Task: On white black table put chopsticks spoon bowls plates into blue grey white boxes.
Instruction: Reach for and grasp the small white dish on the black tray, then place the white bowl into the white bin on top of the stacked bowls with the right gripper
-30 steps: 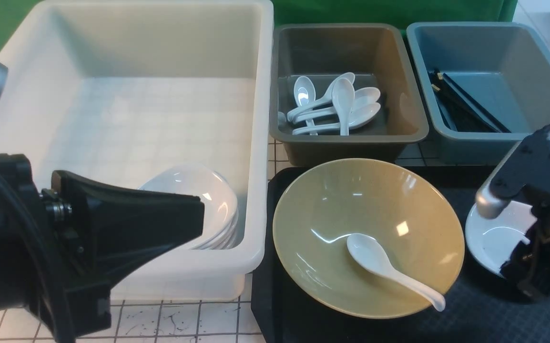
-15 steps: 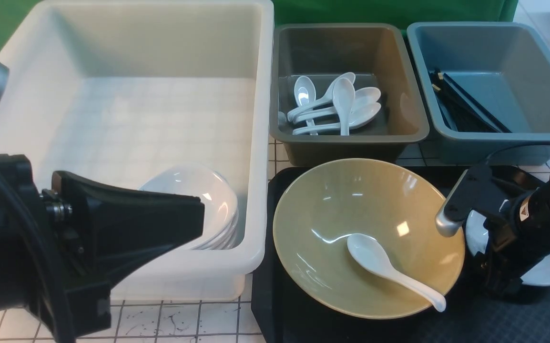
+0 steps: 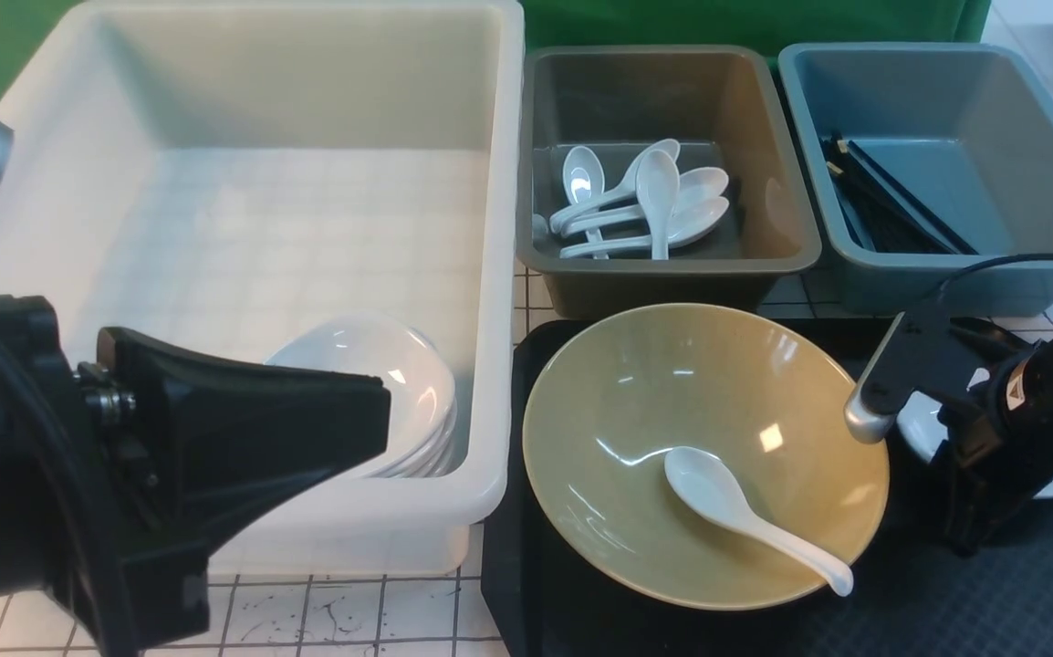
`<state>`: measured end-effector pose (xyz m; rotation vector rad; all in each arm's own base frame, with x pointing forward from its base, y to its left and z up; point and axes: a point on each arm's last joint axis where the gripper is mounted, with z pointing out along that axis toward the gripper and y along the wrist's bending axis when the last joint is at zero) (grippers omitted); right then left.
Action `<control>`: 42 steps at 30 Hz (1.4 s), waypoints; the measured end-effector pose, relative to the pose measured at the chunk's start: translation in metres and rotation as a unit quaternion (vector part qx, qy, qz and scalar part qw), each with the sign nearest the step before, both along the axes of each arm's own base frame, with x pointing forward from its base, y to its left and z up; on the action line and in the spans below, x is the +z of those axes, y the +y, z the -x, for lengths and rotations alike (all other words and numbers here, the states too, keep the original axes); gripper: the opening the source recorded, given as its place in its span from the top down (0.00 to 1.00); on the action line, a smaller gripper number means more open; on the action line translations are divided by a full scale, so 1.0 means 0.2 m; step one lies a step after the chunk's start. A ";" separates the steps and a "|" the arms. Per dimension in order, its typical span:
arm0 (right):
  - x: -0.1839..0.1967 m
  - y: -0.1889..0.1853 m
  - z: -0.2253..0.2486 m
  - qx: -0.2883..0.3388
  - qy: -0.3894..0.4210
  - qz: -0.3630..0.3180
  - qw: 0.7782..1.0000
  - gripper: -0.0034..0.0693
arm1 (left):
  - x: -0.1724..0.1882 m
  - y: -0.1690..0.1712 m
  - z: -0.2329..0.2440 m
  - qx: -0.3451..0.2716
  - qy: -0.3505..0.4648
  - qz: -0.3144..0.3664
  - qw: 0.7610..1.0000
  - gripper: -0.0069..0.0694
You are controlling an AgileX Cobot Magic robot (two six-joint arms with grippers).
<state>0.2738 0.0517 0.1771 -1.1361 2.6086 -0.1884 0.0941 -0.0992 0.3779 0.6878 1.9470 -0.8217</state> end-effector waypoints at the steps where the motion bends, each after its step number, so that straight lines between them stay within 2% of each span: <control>1: 0.03 0.00 0.02 -0.011 0.005 0.000 1.000 0.77 | 0.00 0.00 0.00 0.000 -0.002 0.001 1.000 0.91; 5: 0.20 0.01 0.12 -0.061 0.029 -0.007 0.998 0.85 | 0.02 0.02 0.03 0.000 -0.013 0.007 1.000 0.91; 9: 0.34 0.00 0.24 -0.098 0.065 -0.006 0.993 0.88 | 0.03 0.04 0.05 0.001 -0.024 0.008 1.000 0.91; 11: 0.49 0.01 0.30 -0.109 0.047 -0.020 0.993 0.88 | 0.03 0.04 0.06 0.000 -0.027 0.001 1.000 0.91; 13: 0.63 0.06 0.33 -0.094 0.009 -0.047 0.994 0.88 | 0.02 0.05 0.06 0.002 -0.023 -0.006 1.000 0.91; 15: 0.78 0.15 0.34 -0.059 -0.026 -0.085 0.994 0.88 | 0.01 0.06 0.05 0.017 -0.016 -0.013 1.000 0.91; 19: 1.01 0.41 0.37 0.059 -0.085 -0.145 0.984 0.88 | -0.02 0.11 0.03 0.077 0.008 -0.042 0.996 0.91; 21: 1.12 0.63 0.38 0.162 -0.124 -0.166 0.965 0.88 | -0.03 0.15 0.04 0.123 0.024 -0.051 0.991 0.91; 23: 1.14 0.78 0.38 0.233 -0.144 -0.169 0.947 0.88 | -0.03 0.20 0.05 0.160 0.026 -0.056 0.985 0.91; 24: 1.16 0.87 0.38 0.280 -0.163 -0.169 0.931 0.88 | -0.02 0.23 0.07 0.186 0.025 -0.056 0.981 0.91; 27: 1.13 1.14 0.36 0.375 -0.184 -0.159 0.894 0.88 | 0.00 0.32 0.14 0.237 0.010 -0.031 0.971 0.91; 30: 1.03 1.34 0.28 0.415 -0.181 -0.142 0.880 0.88 | 0.02 0.38 0.21 0.253 0.003 -0.007 0.967 0.91; 37: 0.69 1.66 0.06 0.438 -0.145 -0.099 0.882 0.88 | 0.00 0.44 0.31 0.259 0.008 0.001 0.966 0.91; 42: 0.55 1.72 -0.03 0.422 -0.127 -0.058 0.896 0.88 | -0.01 0.46 0.33 0.259 0.015 -0.008 0.966 0.91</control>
